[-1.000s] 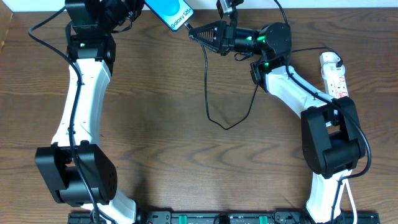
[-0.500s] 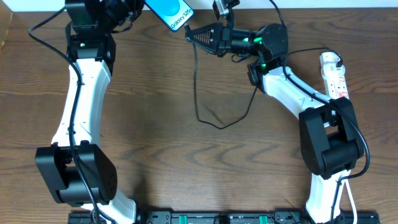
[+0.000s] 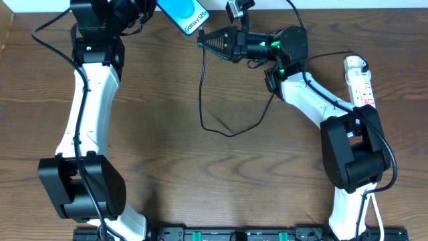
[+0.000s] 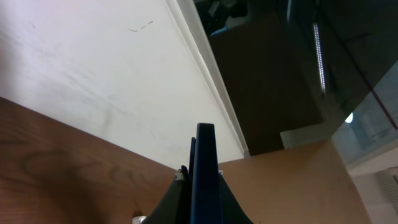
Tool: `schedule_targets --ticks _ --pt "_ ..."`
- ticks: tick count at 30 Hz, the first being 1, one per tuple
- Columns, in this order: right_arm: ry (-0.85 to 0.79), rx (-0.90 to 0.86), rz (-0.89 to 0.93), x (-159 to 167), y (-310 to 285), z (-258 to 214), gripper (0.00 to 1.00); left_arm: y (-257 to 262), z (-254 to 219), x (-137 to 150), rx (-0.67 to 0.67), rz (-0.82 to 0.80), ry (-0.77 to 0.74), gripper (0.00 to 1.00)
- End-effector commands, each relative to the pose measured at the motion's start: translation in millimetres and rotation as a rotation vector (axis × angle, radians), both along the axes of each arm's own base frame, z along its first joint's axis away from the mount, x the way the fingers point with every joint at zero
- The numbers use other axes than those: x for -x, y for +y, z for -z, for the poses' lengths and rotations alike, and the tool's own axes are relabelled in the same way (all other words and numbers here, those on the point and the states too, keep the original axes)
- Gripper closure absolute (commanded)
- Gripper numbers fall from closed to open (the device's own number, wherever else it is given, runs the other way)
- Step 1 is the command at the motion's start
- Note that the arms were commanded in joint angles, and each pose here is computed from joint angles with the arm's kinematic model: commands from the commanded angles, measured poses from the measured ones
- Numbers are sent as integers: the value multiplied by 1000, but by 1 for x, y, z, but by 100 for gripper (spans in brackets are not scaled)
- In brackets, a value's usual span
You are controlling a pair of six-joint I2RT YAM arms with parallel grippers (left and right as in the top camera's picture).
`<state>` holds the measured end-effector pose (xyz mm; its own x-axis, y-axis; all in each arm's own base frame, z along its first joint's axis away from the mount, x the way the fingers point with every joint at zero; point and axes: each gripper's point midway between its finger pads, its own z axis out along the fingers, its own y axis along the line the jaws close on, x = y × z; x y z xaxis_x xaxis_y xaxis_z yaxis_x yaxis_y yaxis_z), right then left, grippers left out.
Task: Plug charger to phone and switch on socket
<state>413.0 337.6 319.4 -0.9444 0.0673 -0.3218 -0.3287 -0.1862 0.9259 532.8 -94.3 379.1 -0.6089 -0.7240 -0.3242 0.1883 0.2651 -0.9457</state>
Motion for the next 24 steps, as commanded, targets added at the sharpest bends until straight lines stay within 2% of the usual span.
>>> schedule_targets --ticks 1,17,24 --pt "-14 -31 74 -15 -7 -8 99 -24 -7 15 6 124 -13 93" --pt "-10 -16 129 -35 -36 -5 99 12 -8 10 32 66 6 93" --pt "35 83 148 -48 -43 28 98 12 -8 10 43 72 17 92"
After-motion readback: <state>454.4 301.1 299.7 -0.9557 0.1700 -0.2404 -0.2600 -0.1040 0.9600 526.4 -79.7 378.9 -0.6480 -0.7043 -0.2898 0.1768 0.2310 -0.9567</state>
